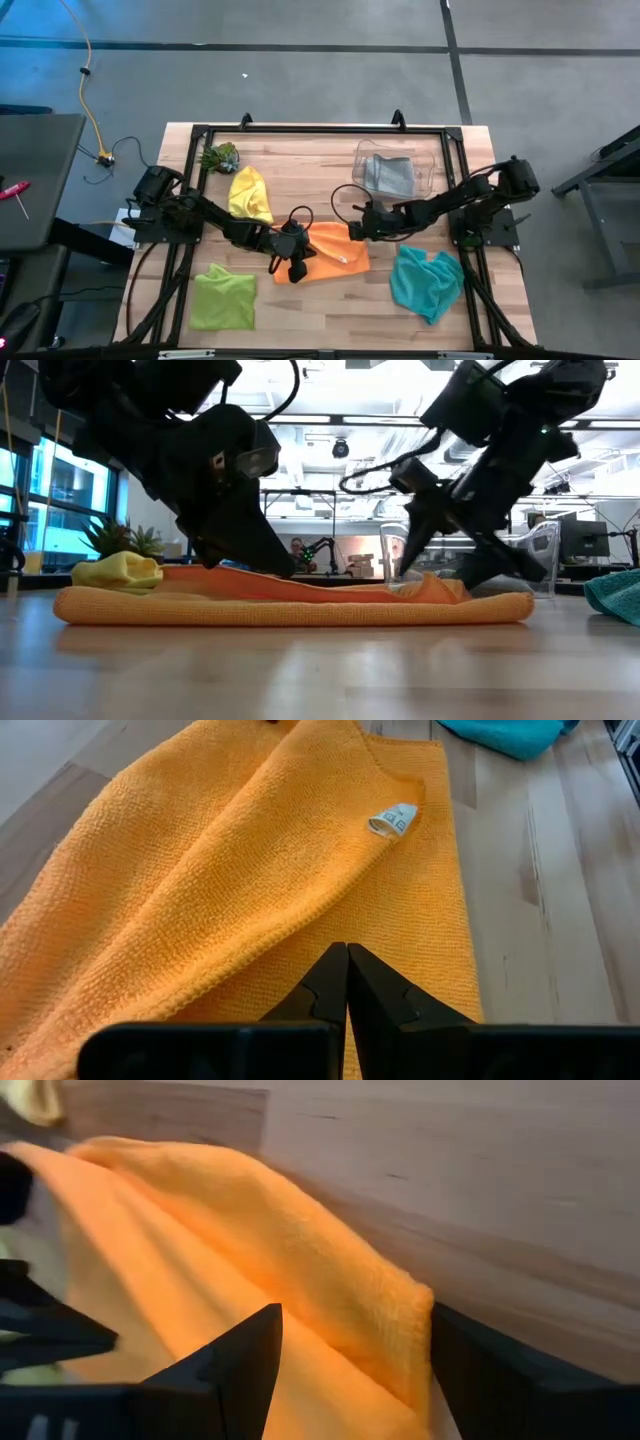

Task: Fold microfiber towels
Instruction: Fold the orange microfiber towel

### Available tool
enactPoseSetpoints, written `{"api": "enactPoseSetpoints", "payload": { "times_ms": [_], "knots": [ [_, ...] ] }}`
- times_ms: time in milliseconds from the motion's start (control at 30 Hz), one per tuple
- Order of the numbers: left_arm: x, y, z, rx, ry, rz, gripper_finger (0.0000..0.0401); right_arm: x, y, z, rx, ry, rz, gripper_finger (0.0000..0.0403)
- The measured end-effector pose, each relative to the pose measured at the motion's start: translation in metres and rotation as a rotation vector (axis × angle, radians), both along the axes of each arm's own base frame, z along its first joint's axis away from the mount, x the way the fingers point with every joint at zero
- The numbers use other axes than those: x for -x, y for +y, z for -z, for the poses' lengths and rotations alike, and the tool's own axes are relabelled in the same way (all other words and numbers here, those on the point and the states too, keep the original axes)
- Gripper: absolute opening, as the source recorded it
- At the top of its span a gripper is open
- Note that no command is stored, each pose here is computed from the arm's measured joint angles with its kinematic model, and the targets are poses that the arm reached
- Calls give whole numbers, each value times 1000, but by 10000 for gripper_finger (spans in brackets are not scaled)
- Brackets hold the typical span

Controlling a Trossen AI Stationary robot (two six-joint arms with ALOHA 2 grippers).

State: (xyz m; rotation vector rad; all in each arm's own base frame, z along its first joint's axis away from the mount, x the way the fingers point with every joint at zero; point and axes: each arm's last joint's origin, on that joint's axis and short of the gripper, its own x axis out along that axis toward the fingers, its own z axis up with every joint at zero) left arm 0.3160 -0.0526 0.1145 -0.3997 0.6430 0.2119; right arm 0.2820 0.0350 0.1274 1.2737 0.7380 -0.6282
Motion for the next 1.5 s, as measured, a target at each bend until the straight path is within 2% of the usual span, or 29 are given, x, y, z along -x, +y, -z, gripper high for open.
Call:
{"api": "enactPoseSetpoints", "payload": {
  "times_ms": [233,433,667,867,967,1033,1100,1167,1267,1367,1500],
  "knots": [
    [0,0,0,-14,2,11,0,-7,0,-6,9,-92,-14,236],
    [0,0,0,-14,5,10,0,-7,0,-9,63,-104,-68,236],
    [0,0,1,-15,9,11,0,-4,0,-29,121,-181,-147,236],
    [0,0,1,-28,9,15,0,-1,10,-36,58,-219,-325,236],
    [0,0,1,-33,10,19,0,1,17,-36,64,-204,-364,236],
    [0,0,1,-33,10,18,0,8,13,-37,101,-142,-293,236],
    [1,0,1,-34,12,18,0,16,4,-38,136,-64,-152,236],
    [1,0,1,-35,16,17,0,20,-4,-34,117,1,-57,236],
    [2,1,2,-38,28,16,0,20,-7,-26,34,53,-32,236],
    [2,1,2,-38,31,16,0,18,-7,-12,4,112,-6,236],
    [2,1,2,-38,30,16,0,8,-5,2,-48,96,17,235]
  ]
}}
